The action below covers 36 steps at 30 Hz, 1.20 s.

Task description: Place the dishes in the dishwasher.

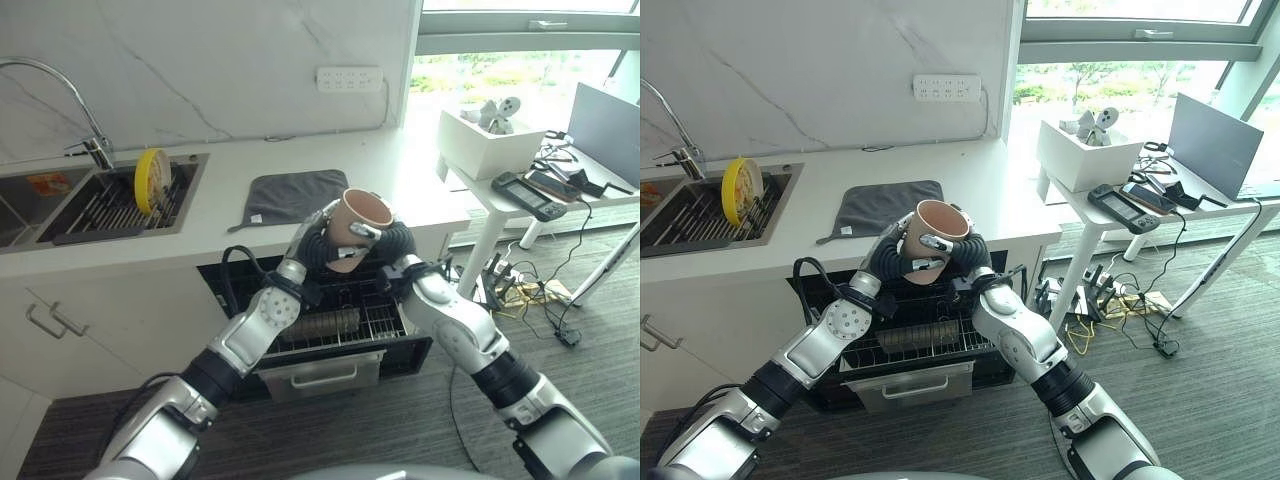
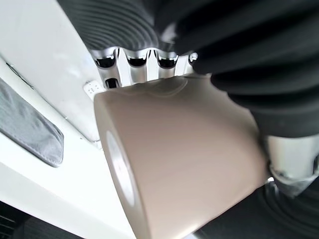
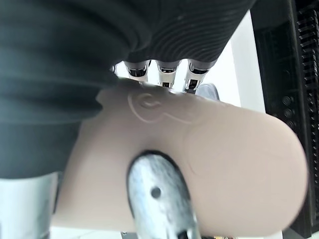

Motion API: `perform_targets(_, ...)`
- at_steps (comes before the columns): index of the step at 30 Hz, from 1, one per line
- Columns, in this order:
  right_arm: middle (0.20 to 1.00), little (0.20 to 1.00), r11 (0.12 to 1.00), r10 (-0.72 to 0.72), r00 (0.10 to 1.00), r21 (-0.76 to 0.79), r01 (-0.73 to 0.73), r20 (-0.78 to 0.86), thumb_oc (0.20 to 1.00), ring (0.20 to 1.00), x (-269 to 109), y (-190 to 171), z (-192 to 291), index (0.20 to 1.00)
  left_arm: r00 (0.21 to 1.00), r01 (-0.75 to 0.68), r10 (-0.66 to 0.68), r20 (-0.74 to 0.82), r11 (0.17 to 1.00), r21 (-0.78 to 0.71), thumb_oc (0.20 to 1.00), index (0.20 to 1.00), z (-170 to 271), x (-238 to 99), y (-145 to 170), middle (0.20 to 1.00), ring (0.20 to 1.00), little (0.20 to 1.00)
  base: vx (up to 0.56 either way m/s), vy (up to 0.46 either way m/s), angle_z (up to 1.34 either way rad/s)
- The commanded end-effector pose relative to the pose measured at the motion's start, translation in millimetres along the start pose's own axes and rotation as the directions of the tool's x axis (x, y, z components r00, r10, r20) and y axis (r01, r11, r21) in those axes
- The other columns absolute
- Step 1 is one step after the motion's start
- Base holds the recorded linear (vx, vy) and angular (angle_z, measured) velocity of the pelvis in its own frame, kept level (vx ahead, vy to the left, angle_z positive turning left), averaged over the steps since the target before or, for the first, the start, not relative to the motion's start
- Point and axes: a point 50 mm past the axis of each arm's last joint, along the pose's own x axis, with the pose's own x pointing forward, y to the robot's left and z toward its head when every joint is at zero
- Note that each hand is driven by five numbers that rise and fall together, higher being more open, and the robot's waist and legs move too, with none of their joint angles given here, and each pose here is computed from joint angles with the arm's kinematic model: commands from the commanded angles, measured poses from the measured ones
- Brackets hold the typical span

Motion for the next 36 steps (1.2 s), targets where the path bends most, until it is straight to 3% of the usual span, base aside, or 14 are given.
perform_targets(1,1.000,1.000,0.975,0.205,0.962,0.051,-0.217,0.178,1.000,1.000,14.4,60.9,49.3,1.000,0.952,0.053,-0.076,0.297,0.995,0.082,0.200,0.200,63.0,31.5,-10.5,0.200,0.200,0.200,0.00,0.000,0.00)
perform_targets(7,1.000,1.000,0.977,0.211,0.962,0.007,-0.215,0.173,1.000,1.000,14.5,61.9,46.1,1.000,0.950,0.063,-0.086,0.299,0.994,0.084,0.200,0.200,63.9,30.8,-10.4,0.200,0.200,0.200,0.00,0.000,0.00)
perform_targets(18,1.000,1.000,0.922,0.241,0.957,-0.344,-0.175,0.161,1.000,1.000,20.8,60.1,45.9,1.000,0.937,0.132,-0.168,0.307,0.982,0.135,0.200,0.200,67.9,32.8,-18.7,0.200,0.200,0.200,0.00,0.000,0.00)
perform_targets(23,1.000,1.000,0.904,0.262,0.955,-0.381,-0.193,0.140,1.000,1.000,21.9,62.9,44.9,1.000,0.925,0.150,-0.191,0.328,0.978,0.148,0.200,0.200,71.9,32.5,-22.0,0.200,0.200,0.200,0.00,0.000,0.00)
perform_targets(24,0.479,0.479,0.900,0.268,0.953,-0.389,-0.195,0.144,0.479,0.479,21.8,63.3,45.5,0.479,0.923,0.151,-0.193,0.332,0.977,0.148,0.200,0.200,73.2,32.5,-22.2,0.200,0.200,0.200,0.00,0.000,0.00)
perform_targets(25,0.200,0.200,0.897,0.272,0.950,-0.398,-0.192,0.153,0.200,0.200,21.6,63.9,46.6,0.200,0.921,0.153,-0.195,0.336,0.977,0.148,0.200,0.200,74.7,32.6,-22.7,0.200,0.200,0.200,0.00,0.000,0.00)
perform_targets(36,0.200,0.200,0.902,0.244,0.952,-0.404,-0.152,0.187,0.200,0.200,20.1,60.5,51.7,0.200,0.916,0.216,-0.248,0.314,0.967,0.136,0.200,0.200,71.2,26.5,-31.8,0.200,0.200,0.200,0.00,0.000,0.00)
